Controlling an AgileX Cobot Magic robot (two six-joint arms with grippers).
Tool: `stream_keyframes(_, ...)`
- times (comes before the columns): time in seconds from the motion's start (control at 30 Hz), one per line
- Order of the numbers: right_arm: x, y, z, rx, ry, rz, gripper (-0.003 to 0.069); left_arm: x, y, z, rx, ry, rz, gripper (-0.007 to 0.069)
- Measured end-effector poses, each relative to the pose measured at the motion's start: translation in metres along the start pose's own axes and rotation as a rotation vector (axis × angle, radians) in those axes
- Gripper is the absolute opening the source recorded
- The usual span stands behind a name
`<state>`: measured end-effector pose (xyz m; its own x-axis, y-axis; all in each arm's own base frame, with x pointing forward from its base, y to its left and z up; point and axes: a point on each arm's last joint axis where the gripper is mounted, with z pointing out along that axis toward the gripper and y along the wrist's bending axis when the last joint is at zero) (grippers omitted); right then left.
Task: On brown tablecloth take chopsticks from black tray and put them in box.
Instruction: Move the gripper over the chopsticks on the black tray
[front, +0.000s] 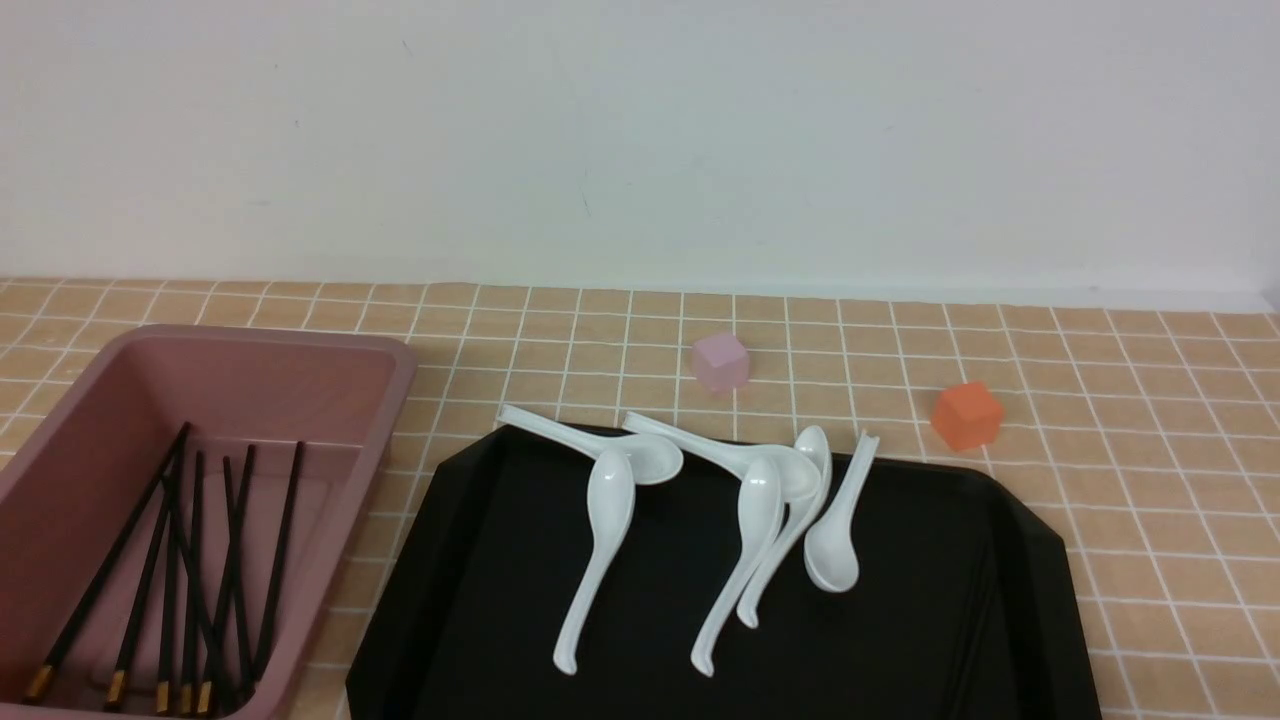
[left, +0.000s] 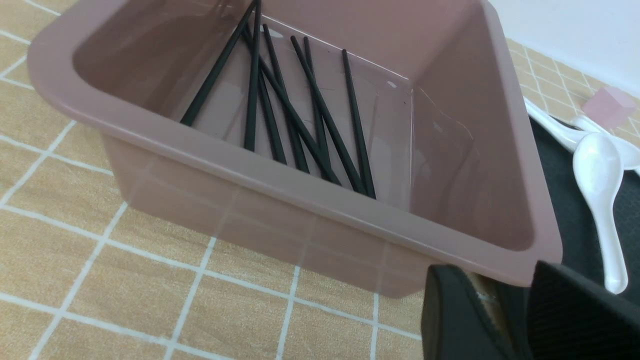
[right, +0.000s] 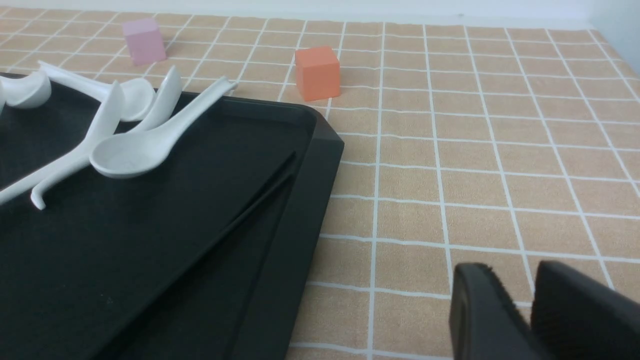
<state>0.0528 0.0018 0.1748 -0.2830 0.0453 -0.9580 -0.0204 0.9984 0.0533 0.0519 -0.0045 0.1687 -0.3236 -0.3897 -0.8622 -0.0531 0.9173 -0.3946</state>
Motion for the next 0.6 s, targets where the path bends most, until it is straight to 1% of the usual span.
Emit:
stream_keyframes(0.5,0.0000,0.0001,0.0000,-0.001,0.000,0.005,0.0209,0.0000,0.0000,0.0000,0.000,0.000,0.000,0.0239)
stream_keyframes(0.53,-0.0005,0.0008,0.0000,-0.009,-0.006,0.048,0.0212,0.0000,0.0000,0.0000,0.000,0.000,0.000,0.0239)
stream_keyframes(0.57,-0.0007,0.0011,0.0000,-0.012,-0.007,0.061,0.0212,0.0000,0.0000,0.0000,0.000,0.000,0.000,0.0239)
stream_keyframes(0.6,-0.0018,0.0039,0.0002,-0.046,-0.021,0.223,0.0214,0.0000,0.0000,0.0000,0.000,0.000,0.000,0.0239)
